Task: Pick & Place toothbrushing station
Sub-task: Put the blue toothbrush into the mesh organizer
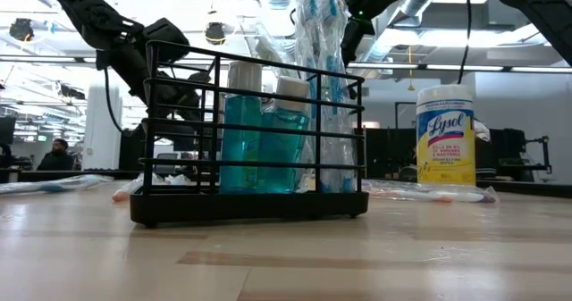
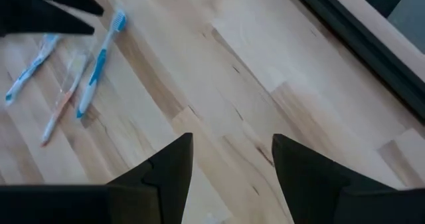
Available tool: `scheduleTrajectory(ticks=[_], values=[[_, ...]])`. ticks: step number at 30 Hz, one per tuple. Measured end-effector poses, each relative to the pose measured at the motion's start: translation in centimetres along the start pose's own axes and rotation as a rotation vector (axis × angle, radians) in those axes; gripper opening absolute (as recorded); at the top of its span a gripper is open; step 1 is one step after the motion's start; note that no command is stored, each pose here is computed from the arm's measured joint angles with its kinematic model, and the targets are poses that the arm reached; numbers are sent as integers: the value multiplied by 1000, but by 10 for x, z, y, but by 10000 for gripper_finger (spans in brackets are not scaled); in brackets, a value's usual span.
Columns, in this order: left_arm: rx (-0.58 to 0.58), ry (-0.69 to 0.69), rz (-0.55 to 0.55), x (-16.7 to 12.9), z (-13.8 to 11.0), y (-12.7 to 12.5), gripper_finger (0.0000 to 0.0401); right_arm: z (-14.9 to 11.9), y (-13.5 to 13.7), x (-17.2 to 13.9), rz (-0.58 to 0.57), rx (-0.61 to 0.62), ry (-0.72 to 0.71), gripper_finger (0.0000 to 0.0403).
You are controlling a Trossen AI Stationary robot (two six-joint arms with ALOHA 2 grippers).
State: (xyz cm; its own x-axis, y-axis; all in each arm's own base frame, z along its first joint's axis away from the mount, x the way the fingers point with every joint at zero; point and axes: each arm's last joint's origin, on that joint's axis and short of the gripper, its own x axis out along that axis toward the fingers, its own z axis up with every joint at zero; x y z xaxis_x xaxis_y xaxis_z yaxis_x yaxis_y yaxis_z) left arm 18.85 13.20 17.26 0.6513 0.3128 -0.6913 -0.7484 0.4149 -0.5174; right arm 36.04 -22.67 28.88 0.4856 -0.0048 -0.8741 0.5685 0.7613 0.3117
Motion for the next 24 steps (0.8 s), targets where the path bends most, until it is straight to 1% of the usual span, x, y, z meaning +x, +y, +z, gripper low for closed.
scheduleTrajectory(ticks=[8, 20, 24], values=[[7, -43, -14, -2, 2, -5, 159, 2, 2, -4, 3, -16, -12, 199], [-10, -46, -7, -2, 2, -4, 159, 2, 2, -4, 17, -33, -10, 198], [-44, -39, -18, -2, 2, -5, 159, 2, 3, -4, 28, -34, -8, 196]])
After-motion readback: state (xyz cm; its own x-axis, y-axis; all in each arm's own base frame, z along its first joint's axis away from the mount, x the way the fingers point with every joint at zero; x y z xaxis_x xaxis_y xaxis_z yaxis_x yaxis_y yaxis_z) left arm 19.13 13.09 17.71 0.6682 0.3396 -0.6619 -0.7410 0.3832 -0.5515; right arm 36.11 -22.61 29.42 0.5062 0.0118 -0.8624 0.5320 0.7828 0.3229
